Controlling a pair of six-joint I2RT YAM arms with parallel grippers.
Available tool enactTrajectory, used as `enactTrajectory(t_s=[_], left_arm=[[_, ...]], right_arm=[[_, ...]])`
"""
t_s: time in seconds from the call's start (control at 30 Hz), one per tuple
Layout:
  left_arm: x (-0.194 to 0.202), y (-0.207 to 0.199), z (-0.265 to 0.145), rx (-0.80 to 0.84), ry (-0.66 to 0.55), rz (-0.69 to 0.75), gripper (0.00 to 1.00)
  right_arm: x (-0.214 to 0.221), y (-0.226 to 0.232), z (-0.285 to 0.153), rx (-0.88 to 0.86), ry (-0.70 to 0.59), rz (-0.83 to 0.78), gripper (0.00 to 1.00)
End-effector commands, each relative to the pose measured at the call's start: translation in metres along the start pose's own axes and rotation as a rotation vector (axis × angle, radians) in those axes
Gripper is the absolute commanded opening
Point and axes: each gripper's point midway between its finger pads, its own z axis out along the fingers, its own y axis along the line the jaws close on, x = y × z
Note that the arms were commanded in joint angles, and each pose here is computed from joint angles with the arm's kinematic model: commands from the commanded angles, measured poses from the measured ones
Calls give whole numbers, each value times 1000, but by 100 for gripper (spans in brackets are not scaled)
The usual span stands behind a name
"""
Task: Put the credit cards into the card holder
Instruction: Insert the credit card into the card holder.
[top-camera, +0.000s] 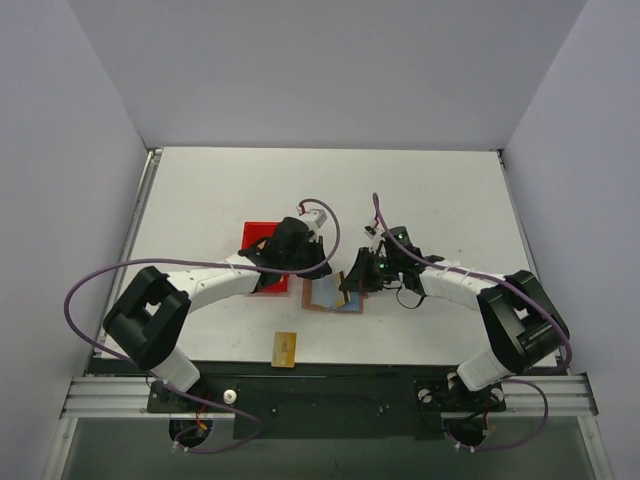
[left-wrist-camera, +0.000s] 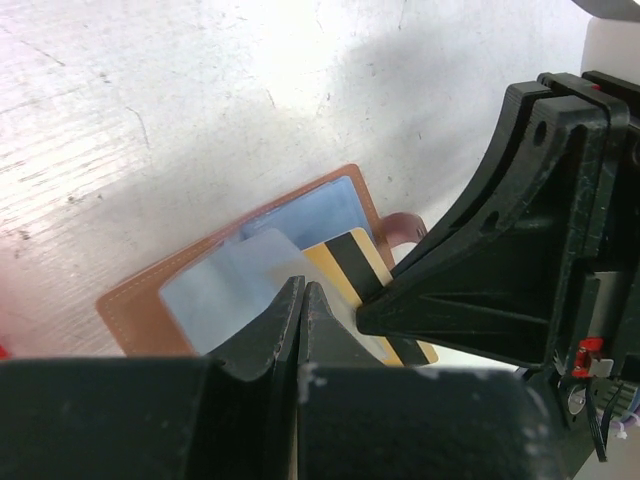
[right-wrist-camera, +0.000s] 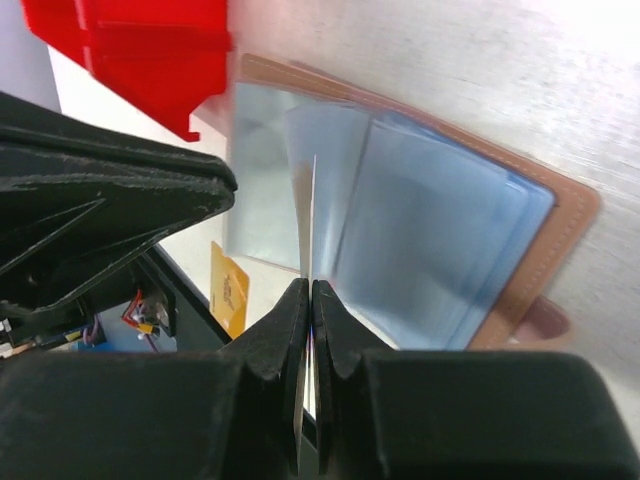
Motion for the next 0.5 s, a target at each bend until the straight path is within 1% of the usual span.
enactTrajectory(t_s=[0.0, 0.47], left_arm=[[-17, -2, -12, 22, -56, -15, 0], [-16, 14, -21, -14, -68, -34, 0]], right_arm=[[-13, 34, -5, -77, -21, -74, 0], [-6, 37, 20, -54, 34, -80, 0]])
